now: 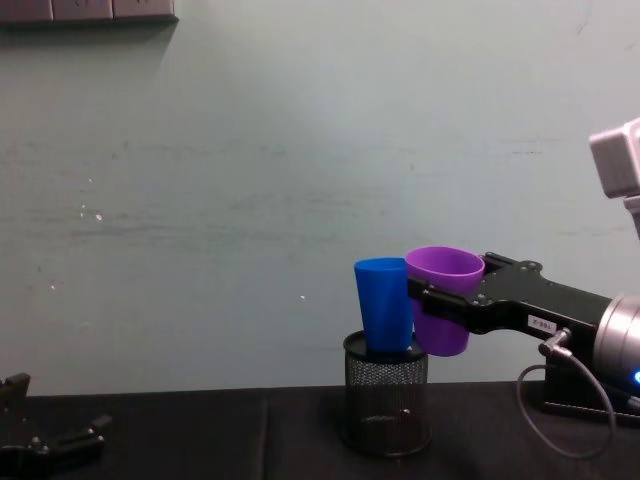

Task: Pick up one cup with a gripper and tap it against the other cup.

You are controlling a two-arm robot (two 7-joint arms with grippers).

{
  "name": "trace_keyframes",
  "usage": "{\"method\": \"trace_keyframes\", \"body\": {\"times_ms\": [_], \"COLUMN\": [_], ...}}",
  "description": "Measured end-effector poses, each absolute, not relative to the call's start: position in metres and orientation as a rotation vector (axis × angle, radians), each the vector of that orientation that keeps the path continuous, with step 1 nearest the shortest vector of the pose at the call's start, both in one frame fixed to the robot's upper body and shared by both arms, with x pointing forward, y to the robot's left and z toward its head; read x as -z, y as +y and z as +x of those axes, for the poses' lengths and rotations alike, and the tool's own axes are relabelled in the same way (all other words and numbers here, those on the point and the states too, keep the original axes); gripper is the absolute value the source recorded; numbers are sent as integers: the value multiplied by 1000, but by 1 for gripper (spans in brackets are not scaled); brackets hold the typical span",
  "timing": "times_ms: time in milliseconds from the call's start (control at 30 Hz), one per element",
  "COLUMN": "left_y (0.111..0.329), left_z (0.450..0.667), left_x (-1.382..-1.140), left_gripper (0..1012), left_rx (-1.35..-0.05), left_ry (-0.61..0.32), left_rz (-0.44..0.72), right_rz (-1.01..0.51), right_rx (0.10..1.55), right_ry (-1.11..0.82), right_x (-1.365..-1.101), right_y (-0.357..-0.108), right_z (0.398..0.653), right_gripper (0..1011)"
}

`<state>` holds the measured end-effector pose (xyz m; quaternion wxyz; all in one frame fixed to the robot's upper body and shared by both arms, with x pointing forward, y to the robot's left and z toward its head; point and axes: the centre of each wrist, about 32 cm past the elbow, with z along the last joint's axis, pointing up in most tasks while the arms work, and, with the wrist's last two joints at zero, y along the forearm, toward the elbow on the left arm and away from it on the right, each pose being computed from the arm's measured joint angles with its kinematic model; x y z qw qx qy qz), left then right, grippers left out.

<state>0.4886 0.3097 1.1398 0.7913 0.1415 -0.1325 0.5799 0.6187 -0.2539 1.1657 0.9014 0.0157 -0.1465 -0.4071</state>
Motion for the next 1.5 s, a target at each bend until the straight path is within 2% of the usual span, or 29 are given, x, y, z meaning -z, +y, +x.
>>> {"method": "trace_keyframes", "body": {"times_ms": [867, 1500], "left_y": [310, 310], "left_z": [489, 489], "left_x": [-1140, -1140], "left_gripper": [1011, 1011], "left_rx": [-1248, -1248], "left_ry": [-285, -285], "left_rz": [304, 304], "right_rz": [23, 13], "right_rx": [848, 871], "right_ry": [-287, -246], "right_x": [-1170, -1164], "right_y": [-258, -263], "right_z": [577, 543], "right_gripper": [729, 729]}}
